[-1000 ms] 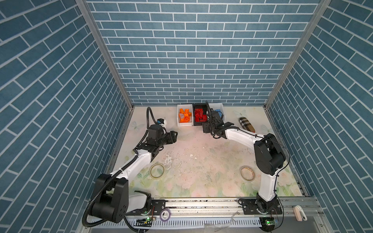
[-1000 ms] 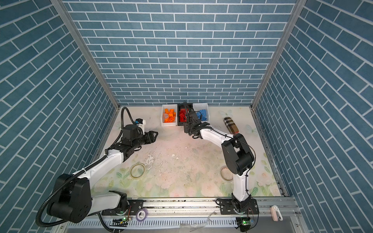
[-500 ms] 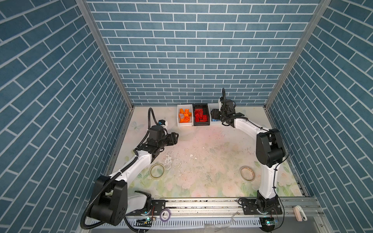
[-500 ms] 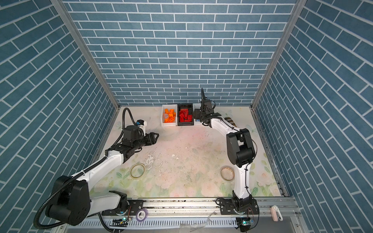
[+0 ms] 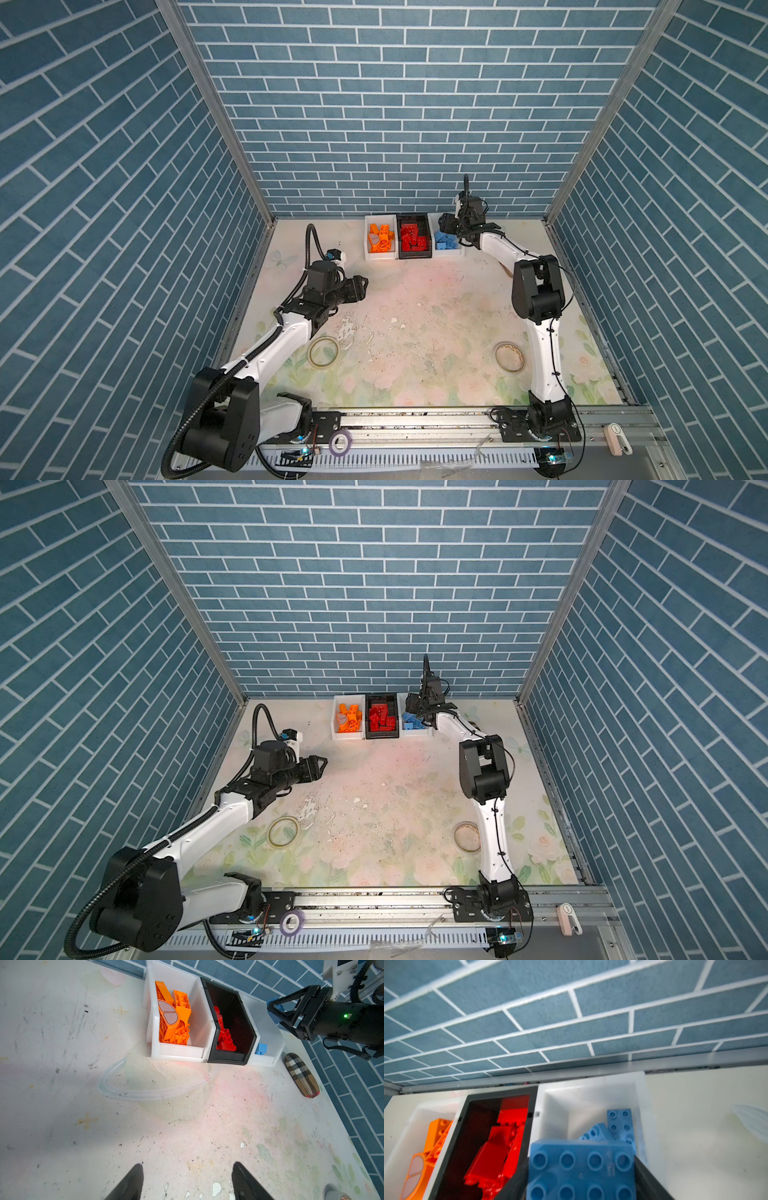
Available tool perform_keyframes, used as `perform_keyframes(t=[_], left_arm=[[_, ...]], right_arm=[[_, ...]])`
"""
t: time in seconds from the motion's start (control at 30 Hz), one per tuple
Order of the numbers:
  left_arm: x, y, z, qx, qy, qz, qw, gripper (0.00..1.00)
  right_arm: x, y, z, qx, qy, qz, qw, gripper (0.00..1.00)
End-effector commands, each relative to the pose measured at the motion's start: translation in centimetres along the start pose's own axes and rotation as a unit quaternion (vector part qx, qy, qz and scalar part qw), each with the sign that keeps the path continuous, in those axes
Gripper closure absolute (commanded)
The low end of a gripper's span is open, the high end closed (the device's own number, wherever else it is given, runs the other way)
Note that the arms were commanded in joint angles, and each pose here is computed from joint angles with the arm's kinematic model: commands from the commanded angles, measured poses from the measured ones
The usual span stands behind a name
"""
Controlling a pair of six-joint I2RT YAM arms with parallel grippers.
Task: Sort the legos into containers by color
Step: Place the lego in the container.
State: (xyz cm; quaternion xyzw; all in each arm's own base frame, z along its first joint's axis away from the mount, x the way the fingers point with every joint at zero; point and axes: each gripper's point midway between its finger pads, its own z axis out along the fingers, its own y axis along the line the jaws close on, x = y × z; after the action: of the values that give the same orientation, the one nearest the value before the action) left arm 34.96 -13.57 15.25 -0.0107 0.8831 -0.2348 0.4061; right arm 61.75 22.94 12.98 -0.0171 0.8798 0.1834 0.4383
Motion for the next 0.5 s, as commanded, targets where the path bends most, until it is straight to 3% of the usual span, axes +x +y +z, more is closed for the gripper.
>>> perform_keyframes(t=[0.0,0.2,0.47], left_arm=[[0.6,0.2,-0.3,-0.006,0.004,0.001,1.0,0.3],[0.8,0.1,-0.3,-0.004,0.006,-0.001,1.0,0.3],[0.6,0.3,-0.5,-0.013,0.005,0.006,1.0,0.25]], right_arm=[[0.0,-0.7,1.1,0.007,0.003,0.001,1.0,0.41],[-1.1,-1.0,1.9,0.013,0.002,-0.005,1.0,0.27],[-3.5,0.4,-0.7,-0.001,-0.022,-0.029,0.999,0.2]])
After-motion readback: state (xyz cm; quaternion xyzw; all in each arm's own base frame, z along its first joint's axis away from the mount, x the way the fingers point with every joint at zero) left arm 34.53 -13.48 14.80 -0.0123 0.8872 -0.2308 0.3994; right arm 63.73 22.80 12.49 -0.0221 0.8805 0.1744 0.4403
